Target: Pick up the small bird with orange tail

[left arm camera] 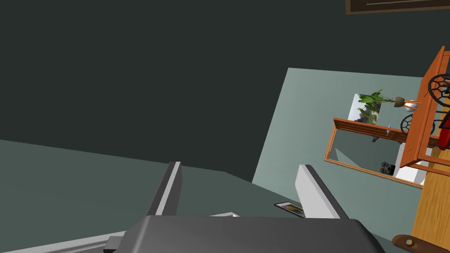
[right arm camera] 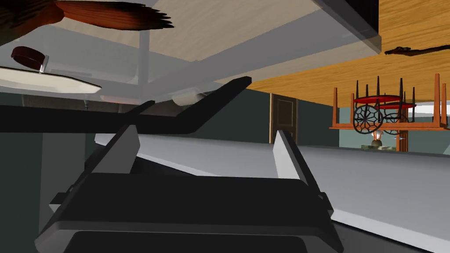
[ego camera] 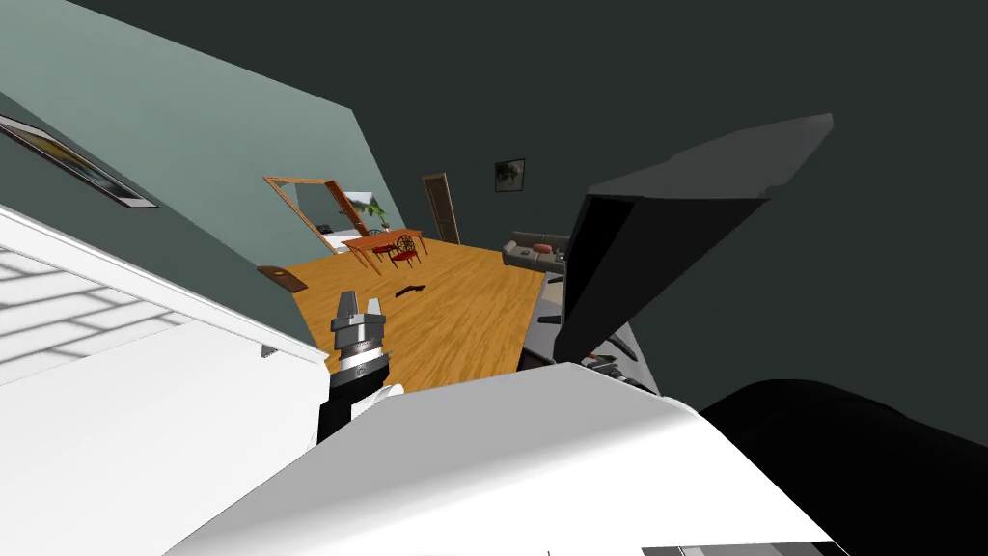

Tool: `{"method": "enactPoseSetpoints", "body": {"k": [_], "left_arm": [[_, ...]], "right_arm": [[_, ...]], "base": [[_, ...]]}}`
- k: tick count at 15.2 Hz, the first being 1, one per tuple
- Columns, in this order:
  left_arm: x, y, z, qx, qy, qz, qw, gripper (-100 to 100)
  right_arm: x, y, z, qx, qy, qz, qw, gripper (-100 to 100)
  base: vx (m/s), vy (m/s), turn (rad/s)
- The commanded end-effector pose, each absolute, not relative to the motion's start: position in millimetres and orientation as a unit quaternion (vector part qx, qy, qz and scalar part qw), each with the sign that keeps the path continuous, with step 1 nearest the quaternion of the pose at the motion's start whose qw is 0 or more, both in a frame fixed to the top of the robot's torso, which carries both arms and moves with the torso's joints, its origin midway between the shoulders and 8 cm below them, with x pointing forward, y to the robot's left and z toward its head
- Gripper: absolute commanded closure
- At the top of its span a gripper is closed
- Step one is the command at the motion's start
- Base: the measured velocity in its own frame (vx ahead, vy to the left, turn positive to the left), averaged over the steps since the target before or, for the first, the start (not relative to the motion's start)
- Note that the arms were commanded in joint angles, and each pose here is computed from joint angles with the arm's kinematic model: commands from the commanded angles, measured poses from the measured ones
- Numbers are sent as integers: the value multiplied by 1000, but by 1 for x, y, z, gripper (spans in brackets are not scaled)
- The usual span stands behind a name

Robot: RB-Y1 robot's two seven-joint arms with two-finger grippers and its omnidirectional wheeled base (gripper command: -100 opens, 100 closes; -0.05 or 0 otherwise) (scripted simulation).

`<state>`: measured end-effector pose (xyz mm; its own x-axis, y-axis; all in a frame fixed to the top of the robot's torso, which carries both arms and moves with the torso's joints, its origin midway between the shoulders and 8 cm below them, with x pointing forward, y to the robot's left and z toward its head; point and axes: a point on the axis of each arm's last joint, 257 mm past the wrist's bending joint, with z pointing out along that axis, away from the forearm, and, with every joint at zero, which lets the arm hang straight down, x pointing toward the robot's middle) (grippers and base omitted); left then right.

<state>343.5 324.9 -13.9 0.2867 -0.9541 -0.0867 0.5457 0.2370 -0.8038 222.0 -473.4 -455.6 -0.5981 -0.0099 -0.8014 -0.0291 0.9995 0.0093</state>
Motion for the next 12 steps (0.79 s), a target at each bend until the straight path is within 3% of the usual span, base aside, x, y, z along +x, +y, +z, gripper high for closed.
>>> {"method": "enactPoseSetpoints", "body": {"k": [1,6,12], "left_arm": [[344,325,-14,-340,301,-516,727,0],[344,325,-14,-339,301,-516,727,0],[344,325,-14,-339,301,-516,727,0]], "right_arm": [[199,-494,-470,-32,908,-17,417,-100],[164,-514,-491,-52,926,-44,371,-100],[89,-558,-518,-99,951,-97,276,-100]], "base": [[30,37,264],[1,14,143],[42,33,251]]}}
